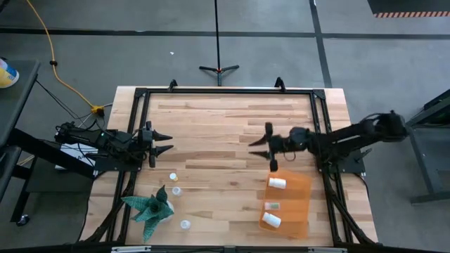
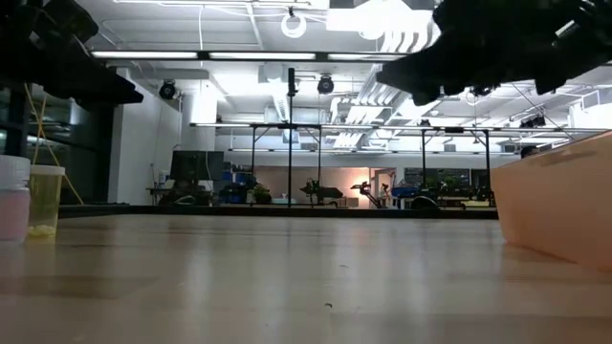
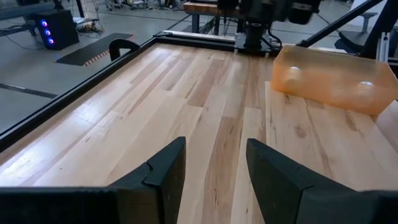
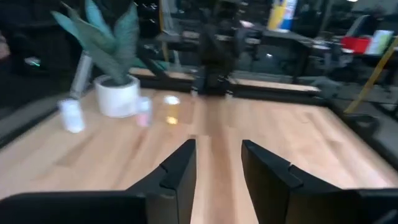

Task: Pick and place pill bottles into a basket
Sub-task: Put the yellow medicine bottle into the orange bin

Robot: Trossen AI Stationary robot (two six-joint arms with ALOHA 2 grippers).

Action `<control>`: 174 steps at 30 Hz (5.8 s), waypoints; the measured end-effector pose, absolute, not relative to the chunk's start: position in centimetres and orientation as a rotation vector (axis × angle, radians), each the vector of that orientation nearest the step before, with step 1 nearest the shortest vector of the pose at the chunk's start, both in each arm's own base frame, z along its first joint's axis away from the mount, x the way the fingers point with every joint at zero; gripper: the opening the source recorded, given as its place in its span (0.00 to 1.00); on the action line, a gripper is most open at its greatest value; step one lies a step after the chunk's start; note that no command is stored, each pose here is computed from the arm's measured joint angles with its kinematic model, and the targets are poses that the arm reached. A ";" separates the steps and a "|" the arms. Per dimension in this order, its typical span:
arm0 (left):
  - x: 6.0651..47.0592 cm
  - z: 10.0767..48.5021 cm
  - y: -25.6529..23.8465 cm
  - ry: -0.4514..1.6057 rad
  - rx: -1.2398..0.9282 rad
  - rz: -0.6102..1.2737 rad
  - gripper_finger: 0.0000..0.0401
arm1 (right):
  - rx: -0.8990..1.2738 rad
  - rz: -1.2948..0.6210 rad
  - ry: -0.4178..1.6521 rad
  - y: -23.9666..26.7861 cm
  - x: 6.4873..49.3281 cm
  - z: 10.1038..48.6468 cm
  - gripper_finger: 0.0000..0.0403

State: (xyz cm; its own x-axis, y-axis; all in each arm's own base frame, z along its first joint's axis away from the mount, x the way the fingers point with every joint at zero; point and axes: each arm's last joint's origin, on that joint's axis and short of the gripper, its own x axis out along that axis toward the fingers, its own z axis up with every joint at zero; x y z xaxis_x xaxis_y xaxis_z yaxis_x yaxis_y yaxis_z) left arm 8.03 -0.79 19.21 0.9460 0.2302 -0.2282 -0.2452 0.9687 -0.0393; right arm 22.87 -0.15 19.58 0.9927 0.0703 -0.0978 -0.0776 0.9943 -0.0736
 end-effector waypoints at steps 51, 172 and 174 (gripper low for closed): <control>11.9 16.1 -3.2 0.651 -0.182 -0.157 0.71 | -0.200 -0.138 0.066 -1.6 16.8 24.1 0.29; 15.5 17.9 -3.7 0.318 0.176 -0.085 0.40 | 0.018 -0.218 -0.149 -1.9 11.6 18.3 0.21; 15.6 18.3 -3.7 0.274 0.189 -0.076 0.40 | 0.038 -0.233 -0.124 -2.0 11.9 18.0 0.23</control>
State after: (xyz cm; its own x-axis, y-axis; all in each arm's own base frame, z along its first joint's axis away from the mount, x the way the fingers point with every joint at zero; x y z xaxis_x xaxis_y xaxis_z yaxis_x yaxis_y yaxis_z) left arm 15.62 -3.67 18.31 0.9599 -0.0485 -0.2760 0.0999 0.9794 0.1753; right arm 11.87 -1.95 18.03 0.9654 -0.2324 0.1180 0.2277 0.9723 0.0519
